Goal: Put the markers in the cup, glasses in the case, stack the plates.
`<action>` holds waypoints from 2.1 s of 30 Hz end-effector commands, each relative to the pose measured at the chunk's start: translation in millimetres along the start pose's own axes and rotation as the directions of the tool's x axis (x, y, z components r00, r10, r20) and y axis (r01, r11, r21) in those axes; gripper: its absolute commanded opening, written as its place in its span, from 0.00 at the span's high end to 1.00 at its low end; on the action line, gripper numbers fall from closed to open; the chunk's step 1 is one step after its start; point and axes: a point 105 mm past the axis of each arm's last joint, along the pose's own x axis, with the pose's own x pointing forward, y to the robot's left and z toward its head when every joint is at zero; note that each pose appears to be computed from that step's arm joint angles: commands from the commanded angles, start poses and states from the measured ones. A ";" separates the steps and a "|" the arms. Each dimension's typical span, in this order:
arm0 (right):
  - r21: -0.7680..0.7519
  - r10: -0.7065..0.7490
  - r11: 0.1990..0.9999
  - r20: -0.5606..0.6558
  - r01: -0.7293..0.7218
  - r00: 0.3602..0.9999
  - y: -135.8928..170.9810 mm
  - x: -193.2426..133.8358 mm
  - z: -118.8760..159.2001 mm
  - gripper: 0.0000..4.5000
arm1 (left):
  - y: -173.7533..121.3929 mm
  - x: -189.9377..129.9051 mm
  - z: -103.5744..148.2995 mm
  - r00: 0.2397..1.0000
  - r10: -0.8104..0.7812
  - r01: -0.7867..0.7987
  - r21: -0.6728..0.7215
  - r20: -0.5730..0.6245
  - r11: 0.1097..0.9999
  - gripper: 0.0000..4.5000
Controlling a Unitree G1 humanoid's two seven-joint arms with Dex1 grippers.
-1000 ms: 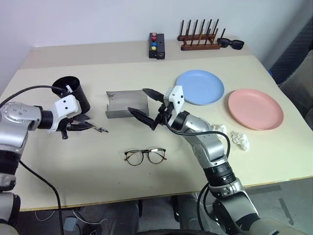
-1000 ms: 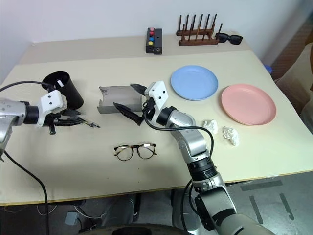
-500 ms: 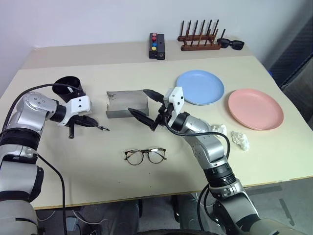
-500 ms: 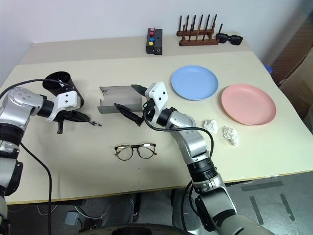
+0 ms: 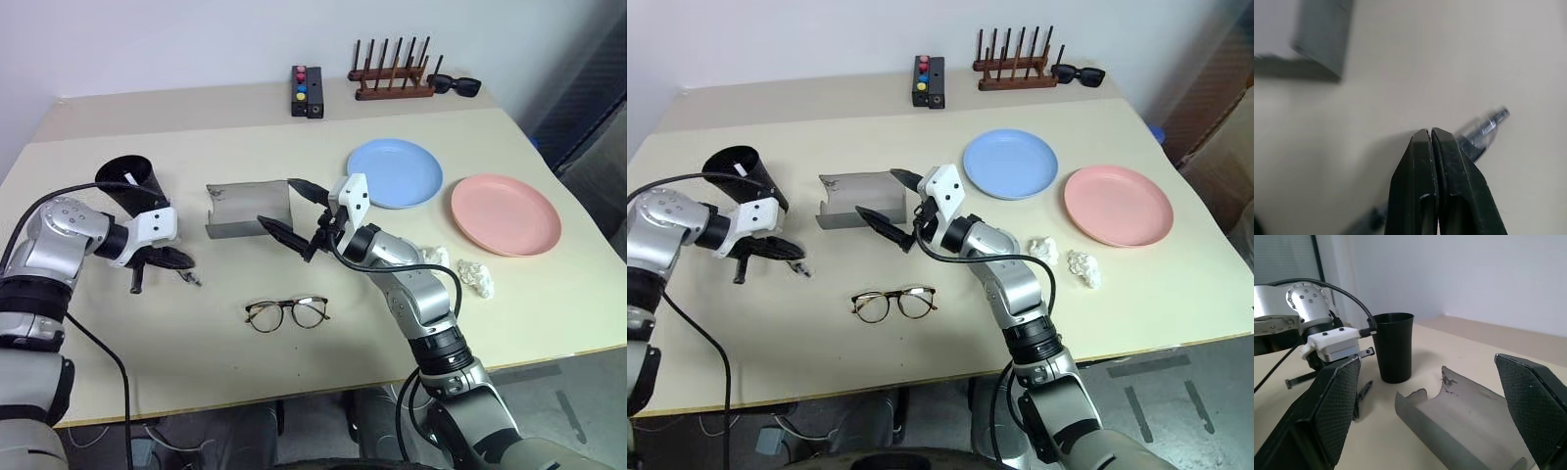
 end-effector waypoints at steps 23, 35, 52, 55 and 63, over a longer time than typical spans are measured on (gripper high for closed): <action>-0.017 0.059 0.998 0.039 -0.058 0.998 8.5 7.7 12.0 0.00 | 5.7 -19.7 -9.4 0.984 0.053 -0.026 0.152 -0.170 0.988 0.39; -0.020 0.054 0.998 0.038 -0.053 0.998 7.8 7.2 12.4 0.00 | -5.6 3.5 -17.6 0.990 0.003 0.011 0.099 -0.142 0.995 0.76; -0.033 0.130 0.991 0.020 -0.129 0.991 14.7 0.5 15.7 0.00 | -22.3 -36.3 67.2 0.947 0.046 -0.063 0.045 0.318 0.997 0.99; -0.051 0.162 0.986 0.012 -0.161 0.987 18.7 -1.8 17.6 0.00 | -18.3 -60.7 89.9 0.865 0.139 -0.149 -0.018 0.482 0.989 0.99; -0.064 0.174 0.983 0.037 -0.171 0.984 21.5 0.0 24.4 0.00 | 34.3 -149.9 122.0 0.365 0.617 -0.602 -0.329 0.697 0.728 0.99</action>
